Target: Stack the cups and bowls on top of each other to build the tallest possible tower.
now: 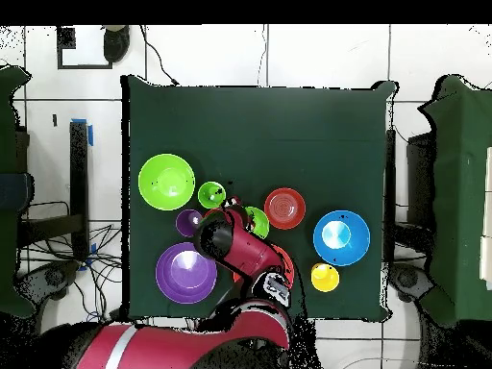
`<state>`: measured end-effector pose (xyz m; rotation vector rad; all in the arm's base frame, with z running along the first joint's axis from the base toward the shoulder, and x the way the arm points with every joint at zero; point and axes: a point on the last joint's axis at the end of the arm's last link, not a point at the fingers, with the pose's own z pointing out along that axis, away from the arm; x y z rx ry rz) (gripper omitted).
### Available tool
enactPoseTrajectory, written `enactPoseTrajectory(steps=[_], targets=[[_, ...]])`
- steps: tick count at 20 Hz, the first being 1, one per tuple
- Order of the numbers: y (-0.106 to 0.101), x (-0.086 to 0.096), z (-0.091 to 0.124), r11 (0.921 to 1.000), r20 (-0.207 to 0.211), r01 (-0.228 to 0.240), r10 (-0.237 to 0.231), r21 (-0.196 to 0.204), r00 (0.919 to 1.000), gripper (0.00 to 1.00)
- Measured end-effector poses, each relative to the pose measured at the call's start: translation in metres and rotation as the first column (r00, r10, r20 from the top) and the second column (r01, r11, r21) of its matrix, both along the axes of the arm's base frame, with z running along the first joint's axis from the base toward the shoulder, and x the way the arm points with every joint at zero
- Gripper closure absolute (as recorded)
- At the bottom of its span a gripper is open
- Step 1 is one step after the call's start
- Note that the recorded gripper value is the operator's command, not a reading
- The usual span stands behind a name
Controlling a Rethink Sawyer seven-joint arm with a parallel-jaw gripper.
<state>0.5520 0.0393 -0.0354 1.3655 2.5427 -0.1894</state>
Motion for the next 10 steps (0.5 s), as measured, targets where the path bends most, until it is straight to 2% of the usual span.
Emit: enactPoseTrajectory(steps=[4,10], targets=[[0.0104,0.0036,-0.0034,1.0,0.004,-0.001,0.001,0.001,1.0,0.0],[0.0121,0.0081,-0.0054,1.0,0.01,0.009,-0.009,-0.001,0.9999,0.0]])
